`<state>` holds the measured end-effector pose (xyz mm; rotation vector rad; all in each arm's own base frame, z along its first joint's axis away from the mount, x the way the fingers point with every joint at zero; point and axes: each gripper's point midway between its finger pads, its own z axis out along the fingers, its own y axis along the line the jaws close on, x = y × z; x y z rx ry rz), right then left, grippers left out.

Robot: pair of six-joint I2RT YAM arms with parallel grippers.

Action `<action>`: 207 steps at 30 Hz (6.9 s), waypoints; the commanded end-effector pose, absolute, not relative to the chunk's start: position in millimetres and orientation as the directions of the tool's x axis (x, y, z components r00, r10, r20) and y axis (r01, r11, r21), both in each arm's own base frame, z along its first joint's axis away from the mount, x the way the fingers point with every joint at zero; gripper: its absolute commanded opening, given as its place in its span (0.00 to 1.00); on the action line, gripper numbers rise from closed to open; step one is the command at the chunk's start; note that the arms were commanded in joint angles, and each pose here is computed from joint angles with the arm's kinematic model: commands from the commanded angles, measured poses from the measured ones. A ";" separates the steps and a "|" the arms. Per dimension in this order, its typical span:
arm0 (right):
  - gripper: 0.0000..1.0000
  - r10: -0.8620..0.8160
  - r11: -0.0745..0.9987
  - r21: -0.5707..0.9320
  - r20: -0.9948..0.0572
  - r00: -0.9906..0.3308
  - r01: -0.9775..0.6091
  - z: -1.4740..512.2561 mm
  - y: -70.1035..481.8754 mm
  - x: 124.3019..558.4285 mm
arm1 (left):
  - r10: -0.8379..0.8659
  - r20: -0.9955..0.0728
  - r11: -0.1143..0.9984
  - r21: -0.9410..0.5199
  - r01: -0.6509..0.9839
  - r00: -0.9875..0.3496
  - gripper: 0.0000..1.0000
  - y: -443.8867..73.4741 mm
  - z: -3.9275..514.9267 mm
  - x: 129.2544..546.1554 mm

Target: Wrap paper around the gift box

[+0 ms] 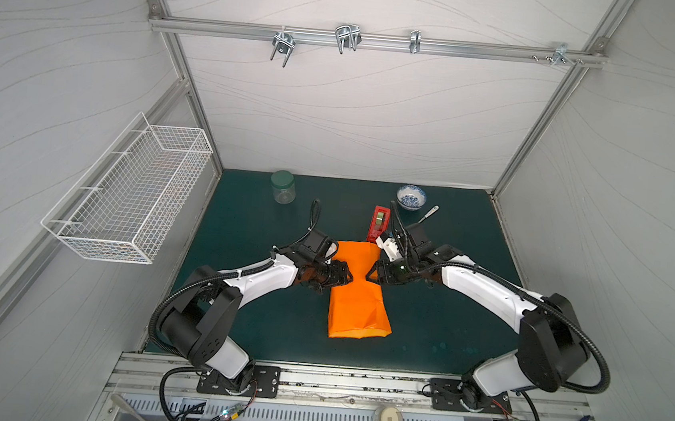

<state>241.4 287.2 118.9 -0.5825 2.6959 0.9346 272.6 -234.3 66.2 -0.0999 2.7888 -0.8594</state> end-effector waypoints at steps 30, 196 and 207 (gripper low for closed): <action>0.52 -0.125 0.601 0.779 -0.126 -0.984 -0.176 114.6 282.1 249.2 | -0.135 -0.151 0.848 -0.529 -0.035 -0.979 0.75 -227.1 45.6 265.8; 0.00 0.004 0.185 0.980 0.072 -0.997 0.071 94.2 277.0 283.8 | -0.154 -0.061 0.823 -0.561 -0.094 -0.986 0.74 -220.8 23.0 248.7; 0.14 0.016 0.243 0.970 0.008 -1.000 0.012 102.6 266.4 281.5 | -0.142 -0.065 0.841 -0.535 -0.086 -0.988 0.73 -214.2 19.9 243.9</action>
